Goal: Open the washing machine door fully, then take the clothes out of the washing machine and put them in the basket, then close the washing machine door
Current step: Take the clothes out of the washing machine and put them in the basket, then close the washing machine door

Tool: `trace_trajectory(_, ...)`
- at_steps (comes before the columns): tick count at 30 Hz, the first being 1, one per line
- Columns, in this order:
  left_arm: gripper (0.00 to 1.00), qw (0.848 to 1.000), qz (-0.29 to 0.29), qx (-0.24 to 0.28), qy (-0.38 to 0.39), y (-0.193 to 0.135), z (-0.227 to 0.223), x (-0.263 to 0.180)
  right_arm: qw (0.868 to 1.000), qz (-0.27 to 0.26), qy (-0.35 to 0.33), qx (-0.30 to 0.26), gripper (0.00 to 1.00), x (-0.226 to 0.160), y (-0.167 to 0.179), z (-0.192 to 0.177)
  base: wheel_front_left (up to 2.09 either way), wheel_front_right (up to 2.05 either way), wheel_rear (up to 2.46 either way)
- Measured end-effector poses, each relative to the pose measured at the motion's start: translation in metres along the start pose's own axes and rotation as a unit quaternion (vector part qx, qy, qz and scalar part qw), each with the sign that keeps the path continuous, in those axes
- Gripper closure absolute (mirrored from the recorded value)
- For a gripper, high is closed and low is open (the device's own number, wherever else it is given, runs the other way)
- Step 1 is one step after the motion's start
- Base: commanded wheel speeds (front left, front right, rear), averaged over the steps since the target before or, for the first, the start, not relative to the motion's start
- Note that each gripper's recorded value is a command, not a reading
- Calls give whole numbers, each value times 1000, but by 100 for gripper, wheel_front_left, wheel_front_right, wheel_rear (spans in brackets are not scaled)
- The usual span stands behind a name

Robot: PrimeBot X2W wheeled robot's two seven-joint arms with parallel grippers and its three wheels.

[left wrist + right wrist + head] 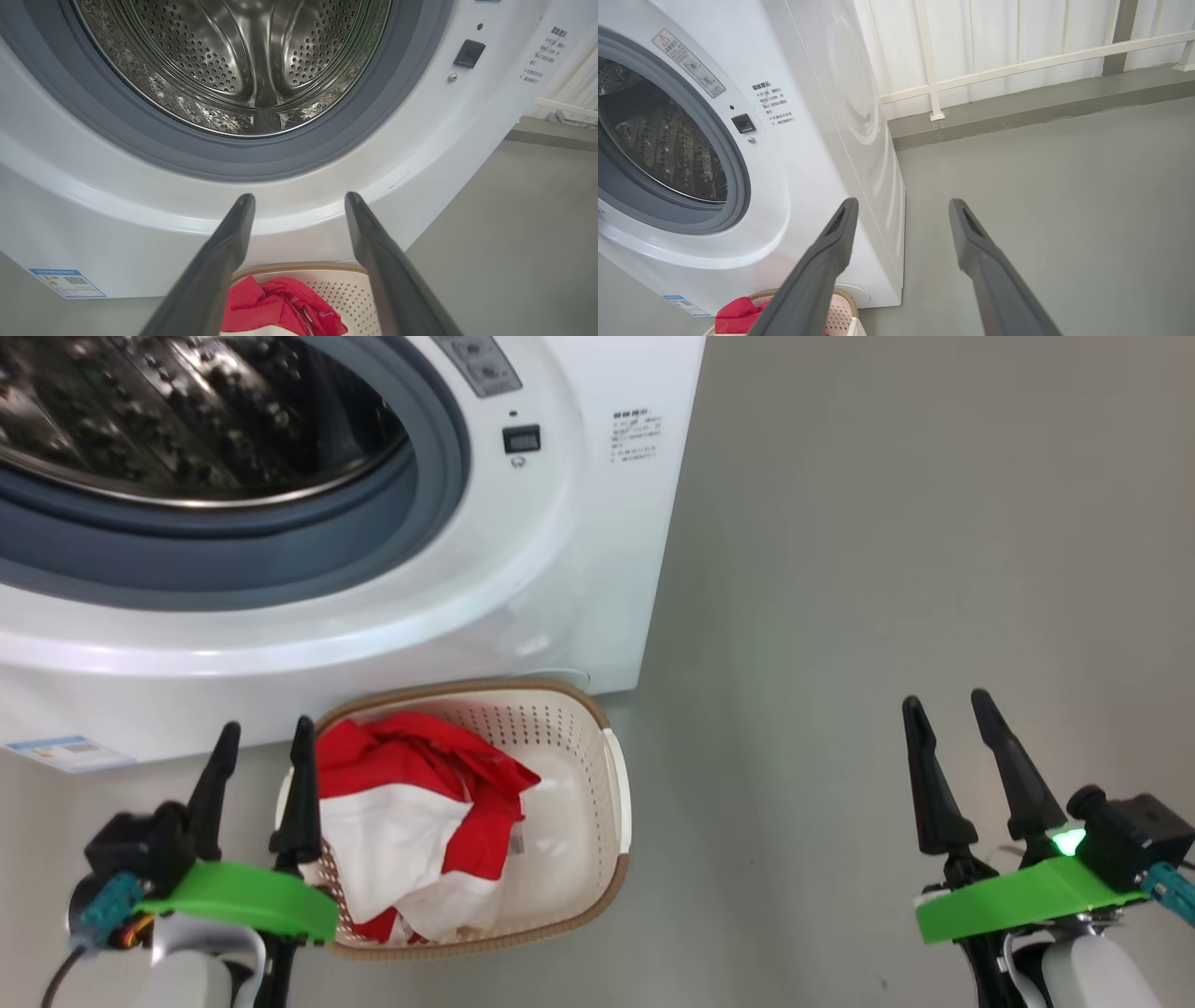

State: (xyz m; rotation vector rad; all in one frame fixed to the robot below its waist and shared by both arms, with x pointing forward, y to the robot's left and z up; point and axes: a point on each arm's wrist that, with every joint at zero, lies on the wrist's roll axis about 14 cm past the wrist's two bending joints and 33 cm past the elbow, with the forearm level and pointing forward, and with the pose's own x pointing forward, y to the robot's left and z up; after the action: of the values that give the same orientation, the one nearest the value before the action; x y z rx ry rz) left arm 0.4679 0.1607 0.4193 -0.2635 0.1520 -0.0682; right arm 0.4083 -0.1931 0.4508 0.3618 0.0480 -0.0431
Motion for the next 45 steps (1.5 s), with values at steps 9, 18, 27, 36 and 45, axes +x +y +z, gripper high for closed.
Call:
trace_trajectory(9, 0, 999, 1, 33, -40, 3, 28, -35, 1000, -8, -8, 1, 0, -24, -4, 8, 0, 0, 0)
trace_trajectory(18, 0, 996, 6, 55, -68, 6, 46, -65, 1000, -14, -13, 3, 0, -43, -6, 13, 0, 0, 0)
trace_trajectory(27, 0, 996, 26, 53, -74, 16, 48, -88, 1000, -21, -16, 3, 0, -53, -11, 15, 0, 0, 0)
trace_trajectory(36, 0, 995, 33, 48, -78, 18, 49, -93, 1000, -21, -19, 1, 0, -53, -11, 17, 0, 0, 0)
trace_trajectory(45, 0, 995, 35, 46, -78, 19, 49, -93, 1000, -21, -17, 1, 0, -52, -11, 16, 0, 0, 0)
